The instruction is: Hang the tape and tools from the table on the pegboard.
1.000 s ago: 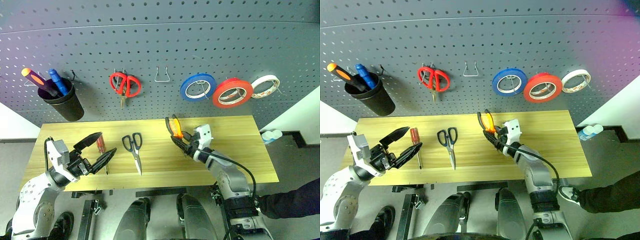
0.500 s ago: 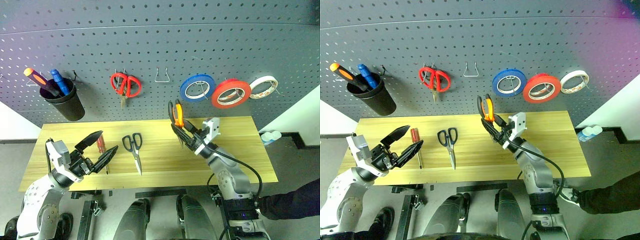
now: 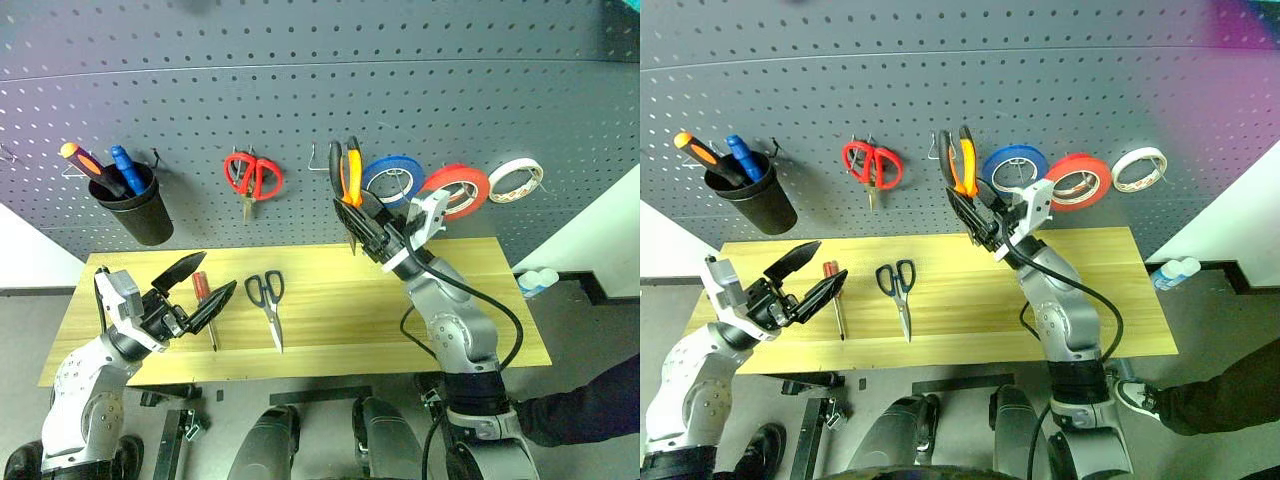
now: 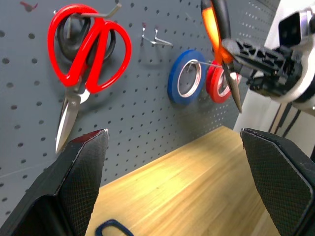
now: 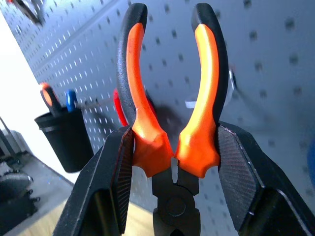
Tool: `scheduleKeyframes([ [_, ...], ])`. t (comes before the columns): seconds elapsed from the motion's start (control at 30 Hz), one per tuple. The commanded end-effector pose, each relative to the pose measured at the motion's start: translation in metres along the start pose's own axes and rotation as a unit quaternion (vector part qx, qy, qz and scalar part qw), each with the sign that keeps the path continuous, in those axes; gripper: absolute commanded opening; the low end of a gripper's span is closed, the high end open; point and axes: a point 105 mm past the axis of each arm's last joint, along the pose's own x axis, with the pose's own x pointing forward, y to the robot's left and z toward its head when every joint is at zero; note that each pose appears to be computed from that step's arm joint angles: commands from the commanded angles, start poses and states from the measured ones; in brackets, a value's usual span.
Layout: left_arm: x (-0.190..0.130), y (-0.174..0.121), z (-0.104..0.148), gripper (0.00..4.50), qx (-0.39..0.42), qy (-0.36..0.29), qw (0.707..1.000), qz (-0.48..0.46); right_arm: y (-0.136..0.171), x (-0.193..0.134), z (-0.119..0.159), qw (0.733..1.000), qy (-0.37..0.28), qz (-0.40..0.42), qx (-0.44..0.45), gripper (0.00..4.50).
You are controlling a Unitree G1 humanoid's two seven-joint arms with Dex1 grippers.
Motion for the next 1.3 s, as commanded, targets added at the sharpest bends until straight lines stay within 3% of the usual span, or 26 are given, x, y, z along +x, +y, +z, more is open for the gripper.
scheduleKeyframes([
  [0.03, 0.005, -0.002, 0.004, 4.5, 0.015, -0.01, 1.0, -0.013, 0.009, 0.025, 0.017, 0.998, -0.048, 0.029, -0.015, 2.09],
  [0.43, 0.0, -0.008, 0.003, 4.5, 0.015, -0.008, 1.0, -0.008, 0.009, 0.077, 0.029, 0.992, -0.113, 0.042, -0.021, 2.09],
  [0.83, -0.008, -0.018, 0.003, 4.5, 0.009, 0.003, 1.0, -0.001, -0.009, 0.096, 0.028, 0.986, -0.145, -0.012, -0.081, 2.09],
  [1.3, -0.01, -0.024, 0.002, 4.5, -0.001, 0.011, 1.0, 0.006, -0.016, 0.11, 0.05, 0.977, -0.185, -0.049, -0.096, 2.09],
])
